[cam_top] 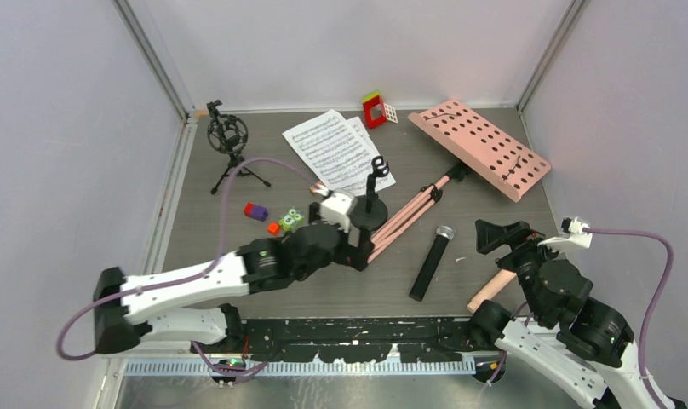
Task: Pack up the instrument practice props
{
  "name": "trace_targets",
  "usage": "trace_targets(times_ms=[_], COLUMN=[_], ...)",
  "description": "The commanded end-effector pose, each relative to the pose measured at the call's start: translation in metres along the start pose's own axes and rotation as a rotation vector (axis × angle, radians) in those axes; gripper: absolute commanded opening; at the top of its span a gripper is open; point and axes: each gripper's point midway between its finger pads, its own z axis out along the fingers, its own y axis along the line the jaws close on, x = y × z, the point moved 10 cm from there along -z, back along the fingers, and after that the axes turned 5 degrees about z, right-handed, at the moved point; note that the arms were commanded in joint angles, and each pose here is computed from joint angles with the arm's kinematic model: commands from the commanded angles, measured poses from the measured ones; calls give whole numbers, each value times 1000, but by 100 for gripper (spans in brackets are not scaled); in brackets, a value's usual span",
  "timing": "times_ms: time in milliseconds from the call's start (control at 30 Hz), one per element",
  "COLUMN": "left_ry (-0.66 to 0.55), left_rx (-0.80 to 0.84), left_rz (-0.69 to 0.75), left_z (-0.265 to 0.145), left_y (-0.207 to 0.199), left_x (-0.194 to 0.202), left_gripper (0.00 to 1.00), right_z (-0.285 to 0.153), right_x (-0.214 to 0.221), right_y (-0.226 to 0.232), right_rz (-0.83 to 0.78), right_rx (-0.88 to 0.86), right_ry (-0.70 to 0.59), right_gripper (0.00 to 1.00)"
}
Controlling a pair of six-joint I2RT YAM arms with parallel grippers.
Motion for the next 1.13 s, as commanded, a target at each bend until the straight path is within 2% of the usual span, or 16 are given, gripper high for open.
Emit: trace_targets(times_ms=[0,200,433,1100], left_ry=[-145,-234,-323,-289], left_rx=[-226,-414,-406,-426], left_rz=[-21,-96,-152,-76], left_z=[-47,-106,-143,-133], left_y=[45,103,136,134], left_x=[-2,34,64,66], left_gripper=[100,100,100,100], right_z=[-1,-1,1,1], right_x=[-3,2,9,9], right_y=[8,10,9,8], right_rz=[-55,-138,-146,-159], right_rx=[-124,-228,-238,-225], right_ry=[-6,11,28,38], right_gripper=[97,100,100,100])
